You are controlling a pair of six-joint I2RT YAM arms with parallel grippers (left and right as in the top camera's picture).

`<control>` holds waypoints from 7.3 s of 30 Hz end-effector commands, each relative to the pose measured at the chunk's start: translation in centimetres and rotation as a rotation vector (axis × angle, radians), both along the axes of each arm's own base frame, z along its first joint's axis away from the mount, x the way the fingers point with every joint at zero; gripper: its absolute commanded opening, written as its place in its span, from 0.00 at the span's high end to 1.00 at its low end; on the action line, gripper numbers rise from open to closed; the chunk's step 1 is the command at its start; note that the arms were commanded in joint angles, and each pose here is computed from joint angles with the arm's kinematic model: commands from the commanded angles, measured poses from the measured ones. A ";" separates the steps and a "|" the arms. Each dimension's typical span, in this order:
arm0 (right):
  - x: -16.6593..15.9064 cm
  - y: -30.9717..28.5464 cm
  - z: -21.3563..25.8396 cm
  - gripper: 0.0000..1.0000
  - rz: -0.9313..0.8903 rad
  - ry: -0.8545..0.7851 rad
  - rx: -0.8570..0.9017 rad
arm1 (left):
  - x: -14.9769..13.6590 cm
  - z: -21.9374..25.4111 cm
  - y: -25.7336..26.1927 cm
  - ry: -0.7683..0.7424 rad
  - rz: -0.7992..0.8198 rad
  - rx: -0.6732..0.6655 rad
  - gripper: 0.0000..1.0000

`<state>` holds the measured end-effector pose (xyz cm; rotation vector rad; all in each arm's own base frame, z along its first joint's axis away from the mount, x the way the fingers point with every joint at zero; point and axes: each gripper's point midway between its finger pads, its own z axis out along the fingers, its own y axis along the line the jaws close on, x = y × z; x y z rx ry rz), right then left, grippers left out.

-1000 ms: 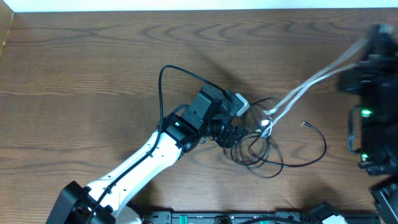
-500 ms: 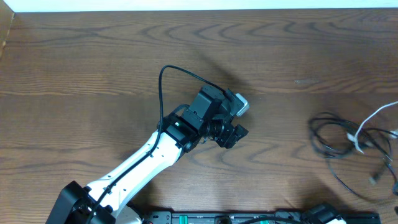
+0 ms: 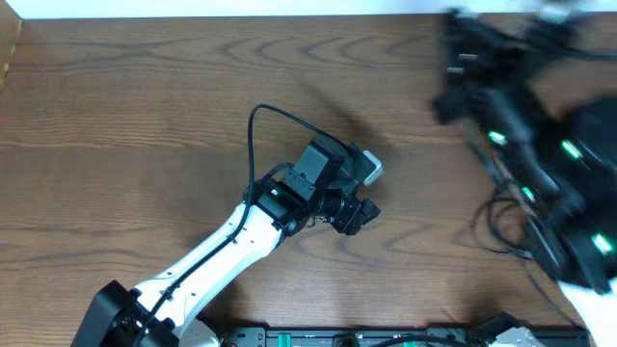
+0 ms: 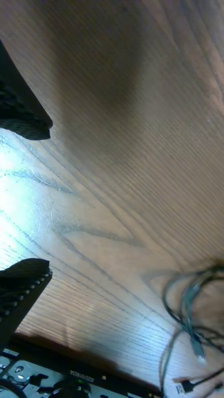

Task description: Untangle cables

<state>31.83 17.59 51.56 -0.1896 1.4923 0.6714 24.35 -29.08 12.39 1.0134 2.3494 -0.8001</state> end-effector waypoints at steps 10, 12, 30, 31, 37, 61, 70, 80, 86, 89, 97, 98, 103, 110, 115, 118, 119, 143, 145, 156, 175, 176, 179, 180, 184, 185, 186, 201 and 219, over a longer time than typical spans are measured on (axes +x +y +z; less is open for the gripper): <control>-0.7 5.8 -4.8 0.99 0.369 0.047 -0.173 | -0.1 0.1 -0.1 0.015 0.001 0.001 0.33; 0.5 4.2 -5.3 0.99 0.264 0.079 -0.182 | -0.1 0.1 -0.1 0.016 0.001 0.001 0.33; 4.2 -14.7 -8.9 0.77 -0.703 0.296 -0.303 | -0.3 -0.1 0.1 0.027 0.001 0.011 0.33; 4.2 -14.4 -9.5 0.57 -0.674 0.315 -0.314 | -0.3 -0.1 0.1 0.027 0.001 0.011 0.33; 2.9 -11.0 -14.3 0.01 -0.441 0.495 -0.365 | -0.4 -0.1 0.1 0.029 0.000 0.011 0.32; -10.7 -19.9 -37.3 0.05 -1.504 1.227 0.443 | -0.8 -0.1 0.1 0.045 -0.011 0.007 0.32; -11.6 -20.6 -43.7 0.06 -1.533 1.203 0.439 | -1.4 -0.7 0.6 0.077 -0.011 0.033 0.32; -11.1 -21.7 -47.7 0.12 -1.459 1.112 0.318 | -1.6 -0.8 0.8 0.087 -0.013 0.044 0.32; -10.5 -21.5 -48.1 0.12 -1.440 1.089 0.348 | -1.6 -0.8 0.8 0.087 -0.013 0.044 0.32; -10.4 -21.8 -48.0 0.11 -1.446 1.071 0.352 | -1.6 -0.8 0.8 0.087 -0.013 0.044 0.32; -10.1 -22.6 -49.5 0.11 -1.470 1.047 0.402 | -1.7 -0.9 0.8 0.091 -0.013 0.047 0.32; -10.0 -22.8 -49.7 0.11 -1.480 1.041 0.405 | -1.7 -0.9 0.9 0.093 -0.013 0.049 0.32; -9.6 -23.5 -50.3 0.15 -1.512 1.024 0.422 | -1.8 -1.0 0.9 0.098 -0.013 0.053 0.32; -7.6 -22.1 -51.3 0.74 -1.403 1.061 0.403 | -1.8 -1.0 0.9 0.098 -0.013 0.053 0.32; -4.2 -19.3 -51.3 0.91 -1.162 1.085 0.356 | -1.8 -1.0 0.9 0.098 -0.013 0.052 0.32; -1.2 -16.2 -50.2 0.99 -0.915 1.064 0.327 | -1.8 -1.0 0.9 0.097 -0.013 0.052 0.32; -0.2 -14.8 -49.6 0.99 -0.814 1.048 0.305 | -1.8 -1.0 0.9 0.097 -0.013 0.052 0.32; 0.9 1.5 -43.0 0.99 -0.011 0.710 -0.016 | 3.8 6.4 8.6 -0.115 0.265 -0.036 0.32; 1.1 2.3 -43.0 0.99 0.008 0.692 -0.013 | 3.9 7.9 9.9 -0.151 0.301 -0.055 0.32; 3.8 8.6 -44.5 0.99 0.201 0.735 -0.021 | 0.3 10.3 13.8 -0.213 0.345 -0.002 0.32; 2.8 12.8 -48.1 0.01 0.239 0.816 -0.332 | -0.5 9.0 14.4 -0.177 0.327 0.056 0.32; 2.8 11.7 -48.9 0.01 0.206 0.839 -0.372 | -0.3 9.0 14.5 -0.184 0.334 0.063 0.31; 3.5 8.4 -50.4 0.01 0.079 0.892 -0.429 | 0.2 8.9 15.3 -0.208 0.371 0.099 0.31; 3.9 7.9 -50.0 0.01 0.069 0.896 -0.418 | 0.4 8.8 15.6 -0.214 0.383 0.114 0.32; 4.2 8.7 -46.3 0.01 0.123 0.835 -0.352 | 0.6 8.7 15.6 -0.216 0.381 0.117 0.32; 4.4 8.8 -44.8 0.01 0.124 0.804 -0.337 | 0.6 8.6 15.5 -0.215 0.376 0.123 0.31; 4.6 8.9 -42.9 0.01 0.133 0.753 -0.332 | 0.6 8.4 15.5 -0.212 0.371 0.129 0.32; 6.1 3.8 -36.9 0.12 -0.133 0.581 -0.423 | 1.4 4.0 15.5 -0.067 0.360 0.230 0.32; 9.2 0.2 -43.9 0.27 -0.141 0.800 -0.292 | -2.0 2.0 13.3 0.094 0.248 0.135 0.32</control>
